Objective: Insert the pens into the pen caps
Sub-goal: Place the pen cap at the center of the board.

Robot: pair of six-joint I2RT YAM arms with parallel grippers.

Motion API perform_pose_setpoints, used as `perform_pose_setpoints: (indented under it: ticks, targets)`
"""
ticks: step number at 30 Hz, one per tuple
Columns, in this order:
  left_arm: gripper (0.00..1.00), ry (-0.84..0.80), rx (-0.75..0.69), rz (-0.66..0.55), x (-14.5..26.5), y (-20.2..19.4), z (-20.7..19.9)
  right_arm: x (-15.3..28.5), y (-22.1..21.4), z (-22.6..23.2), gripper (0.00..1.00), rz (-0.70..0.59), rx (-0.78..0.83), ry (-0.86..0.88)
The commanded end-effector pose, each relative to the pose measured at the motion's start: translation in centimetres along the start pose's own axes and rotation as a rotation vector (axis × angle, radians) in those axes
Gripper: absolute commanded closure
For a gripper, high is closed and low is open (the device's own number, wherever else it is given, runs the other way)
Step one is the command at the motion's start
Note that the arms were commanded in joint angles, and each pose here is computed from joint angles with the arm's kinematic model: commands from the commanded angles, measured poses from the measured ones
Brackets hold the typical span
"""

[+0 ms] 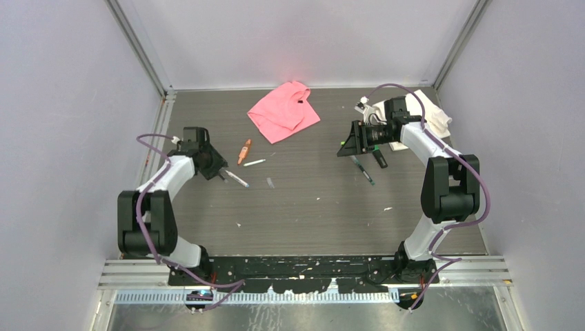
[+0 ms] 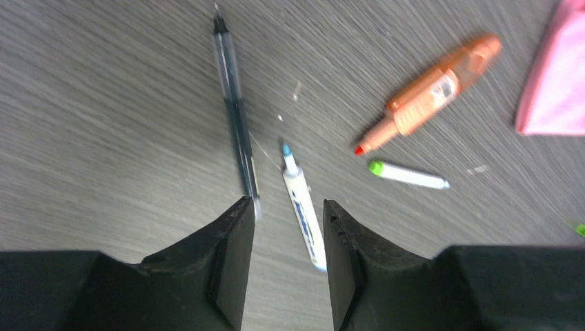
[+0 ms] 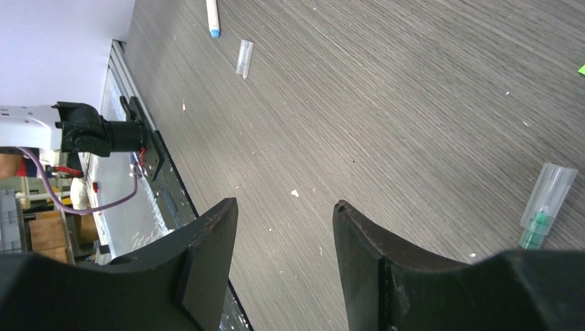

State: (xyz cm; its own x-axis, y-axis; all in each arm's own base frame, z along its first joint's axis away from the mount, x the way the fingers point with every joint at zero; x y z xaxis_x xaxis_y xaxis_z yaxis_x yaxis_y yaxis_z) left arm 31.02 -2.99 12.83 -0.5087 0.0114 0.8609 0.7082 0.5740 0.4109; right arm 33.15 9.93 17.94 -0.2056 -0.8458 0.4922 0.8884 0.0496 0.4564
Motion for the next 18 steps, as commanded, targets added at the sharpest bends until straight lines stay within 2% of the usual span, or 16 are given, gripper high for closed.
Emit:
perform_pose_setpoints:
  ticks: [1,6,11,15,18]
  targets:
    - [0.6,0.13,0.014,0.049,-1.3,1.6,0.8,0.7,0.7,1.1,0.41,-0.034,0.056,0.001]
    - [0.62,0.252,0.005,0.086,-2.6,2.2,1.3,0.8,0.7,1.1,0.41,-0.036,0.06,-0.003]
    - [0.64,0.29,-0.021,0.098,-3.3,2.2,1.8,0.7,0.7,1.1,0.41,-0.033,0.056,-0.003]
    - [0.8,0.345,-0.045,0.163,-4.3,1.9,2.2,0.8,0.9,1.0,0.41,-0.035,0.057,-0.002]
    - [0.81,0.411,-0.065,0.215,-4.7,1.5,2.9,0.7,0.8,1.1,0.41,-0.032,0.056,0.0]
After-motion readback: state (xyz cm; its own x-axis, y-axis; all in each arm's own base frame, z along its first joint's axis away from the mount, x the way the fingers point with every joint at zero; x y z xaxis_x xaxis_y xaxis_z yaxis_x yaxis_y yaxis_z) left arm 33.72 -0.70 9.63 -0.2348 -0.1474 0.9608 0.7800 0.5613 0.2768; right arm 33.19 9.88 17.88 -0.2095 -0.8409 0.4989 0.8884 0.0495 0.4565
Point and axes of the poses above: each gripper's point midway between its finger pads, its own x axis back along the fingers, its own z axis along the line the jaws close on, y = z × x, the point moved 8 cm from there along x, back along the fingers, and after that the axes turned 7 degrees about -x, right-handed, at the moved point
